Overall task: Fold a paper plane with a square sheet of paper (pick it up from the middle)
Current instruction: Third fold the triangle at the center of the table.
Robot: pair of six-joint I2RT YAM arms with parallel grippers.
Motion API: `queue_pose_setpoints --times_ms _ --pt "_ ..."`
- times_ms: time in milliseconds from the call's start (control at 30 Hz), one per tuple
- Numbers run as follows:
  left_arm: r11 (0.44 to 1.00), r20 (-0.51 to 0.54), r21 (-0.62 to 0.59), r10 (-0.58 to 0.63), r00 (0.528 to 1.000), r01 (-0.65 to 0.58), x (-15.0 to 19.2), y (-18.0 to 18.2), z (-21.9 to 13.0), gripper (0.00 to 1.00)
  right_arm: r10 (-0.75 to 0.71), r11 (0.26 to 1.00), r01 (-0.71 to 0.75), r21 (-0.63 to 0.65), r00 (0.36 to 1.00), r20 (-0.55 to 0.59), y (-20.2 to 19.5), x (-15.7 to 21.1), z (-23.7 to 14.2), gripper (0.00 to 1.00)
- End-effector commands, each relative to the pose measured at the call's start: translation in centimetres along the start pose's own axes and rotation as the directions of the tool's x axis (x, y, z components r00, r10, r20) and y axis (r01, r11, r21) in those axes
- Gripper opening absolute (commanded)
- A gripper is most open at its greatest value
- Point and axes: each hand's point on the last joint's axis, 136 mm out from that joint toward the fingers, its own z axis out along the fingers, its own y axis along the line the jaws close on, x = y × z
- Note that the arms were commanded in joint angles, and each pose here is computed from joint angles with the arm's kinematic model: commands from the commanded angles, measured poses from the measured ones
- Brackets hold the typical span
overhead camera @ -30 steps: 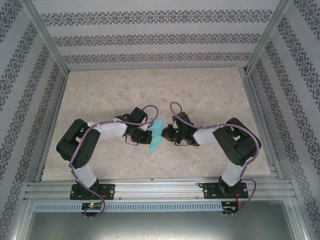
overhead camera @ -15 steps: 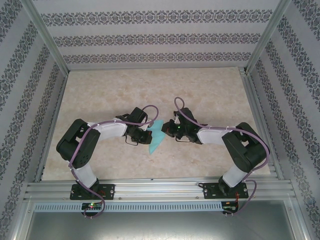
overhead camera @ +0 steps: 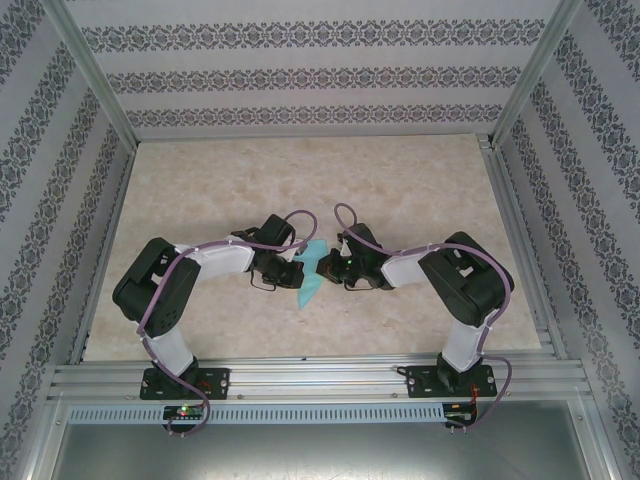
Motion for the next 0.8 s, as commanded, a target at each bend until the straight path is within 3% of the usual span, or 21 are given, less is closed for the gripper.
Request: queue_pose_setpoints --times_ms 0,300,633,767 --pt "0.999 -0.046 -0.037 0.013 0.999 -0.014 0.9 0.3 -0.2 0.08 0.004 0.994 -0.002 0.110 1.000 -0.021 -2.8 1.2 0.7 0.05" --pt "0.998 -0.021 -0.054 0.034 0.999 -0.035 -0.6 0.0 -0.8 0.10 -0.014 0.987 0.017 0.161 1.000 -0.023 -4.1 1.7 0.3 0.04" --pt "0.997 -0.027 -0.076 0.004 1.000 -0.006 0.7 0.4 -1.7 0.27 -0.012 0.989 0.013 0.148 1.000 -0.008 -3.4 1.3 0.3 0.05" --pt "0.991 0.046 -0.132 -0.018 0.999 0.024 0.0 0.6 -3.9 0.33 -0.005 0.988 0.005 0.154 1.000 -0.003 -3.6 1.3 0.4 0.05"
